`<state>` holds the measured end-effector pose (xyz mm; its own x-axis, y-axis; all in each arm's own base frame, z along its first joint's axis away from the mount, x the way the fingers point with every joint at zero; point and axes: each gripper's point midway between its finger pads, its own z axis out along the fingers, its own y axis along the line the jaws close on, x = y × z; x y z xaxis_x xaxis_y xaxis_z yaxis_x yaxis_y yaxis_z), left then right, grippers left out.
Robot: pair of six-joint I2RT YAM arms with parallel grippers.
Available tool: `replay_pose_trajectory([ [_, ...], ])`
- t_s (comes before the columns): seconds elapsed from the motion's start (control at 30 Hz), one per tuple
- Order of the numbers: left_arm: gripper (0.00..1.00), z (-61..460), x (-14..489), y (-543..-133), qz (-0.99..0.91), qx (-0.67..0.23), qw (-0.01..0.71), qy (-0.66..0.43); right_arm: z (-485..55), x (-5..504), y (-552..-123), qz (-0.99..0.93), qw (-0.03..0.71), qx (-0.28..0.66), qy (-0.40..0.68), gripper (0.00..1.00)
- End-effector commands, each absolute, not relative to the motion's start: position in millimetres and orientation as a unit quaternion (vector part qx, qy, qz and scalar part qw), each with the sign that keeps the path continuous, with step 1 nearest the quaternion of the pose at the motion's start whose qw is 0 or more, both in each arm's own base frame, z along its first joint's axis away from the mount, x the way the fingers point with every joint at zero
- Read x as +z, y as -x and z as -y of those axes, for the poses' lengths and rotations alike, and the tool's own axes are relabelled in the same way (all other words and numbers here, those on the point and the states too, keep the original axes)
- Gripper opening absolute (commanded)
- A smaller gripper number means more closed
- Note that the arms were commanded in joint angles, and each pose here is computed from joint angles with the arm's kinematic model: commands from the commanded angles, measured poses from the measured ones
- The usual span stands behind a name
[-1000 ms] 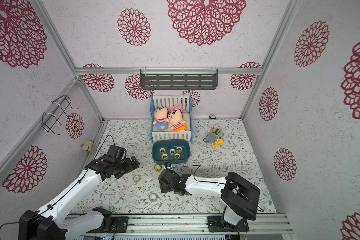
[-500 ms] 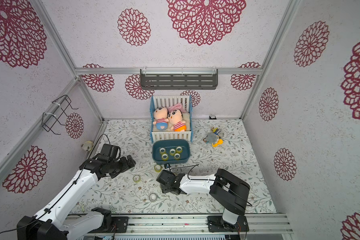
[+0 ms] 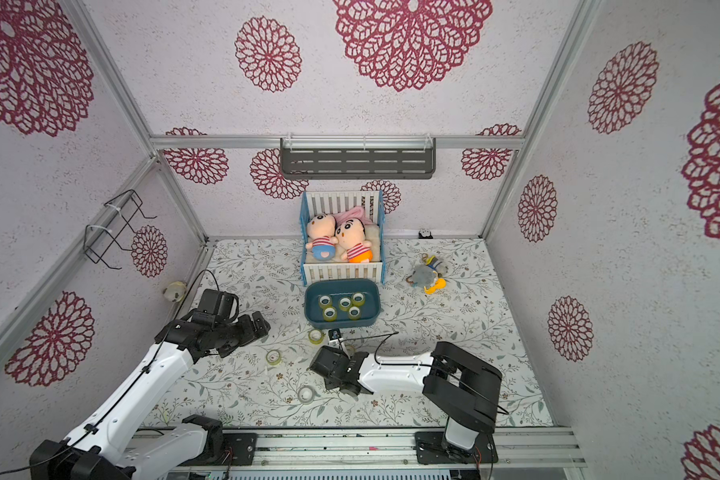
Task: Put the transparent tape into the storage box
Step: Pick up the tape at the center of the board, then place the tape in the storage box.
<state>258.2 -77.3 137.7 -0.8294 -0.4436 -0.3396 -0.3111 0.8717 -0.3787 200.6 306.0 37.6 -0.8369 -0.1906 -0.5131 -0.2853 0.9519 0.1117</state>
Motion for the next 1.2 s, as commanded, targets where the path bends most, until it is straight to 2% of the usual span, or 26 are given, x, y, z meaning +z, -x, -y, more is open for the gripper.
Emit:
replay_pose_trajectory([
  [0.0, 0.97, 81, 147, -257, -0.939, -0.174, 0.215, 0.205, -295, 69, -204, -0.945, 0.295, 0.102, 0.097, 0.00],
  [0.37, 0.97, 111, 179, -277, -0.896, -0.288, 0.267, 0.208, -244, 147, -204, -0.914, 0.365, 0.172, 0.034, 0.00],
  [0.63, 0.97, 116, 213, -290, -0.883, -0.294, 0.322, 0.175, -207, 198, -257, -0.896, 0.390, 0.211, -0.008, 0.00],
  [0.9, 0.97, 125, 207, -313, -0.892, -0.281, 0.334, 0.115, -234, 186, -330, -0.916, 0.357, 0.182, 0.017, 0.00],
  [1.17, 0.97, 118, 197, -328, -0.900, -0.272, 0.329, 0.088, -269, 131, -383, -0.938, 0.302, 0.167, 0.027, 0.00],
])
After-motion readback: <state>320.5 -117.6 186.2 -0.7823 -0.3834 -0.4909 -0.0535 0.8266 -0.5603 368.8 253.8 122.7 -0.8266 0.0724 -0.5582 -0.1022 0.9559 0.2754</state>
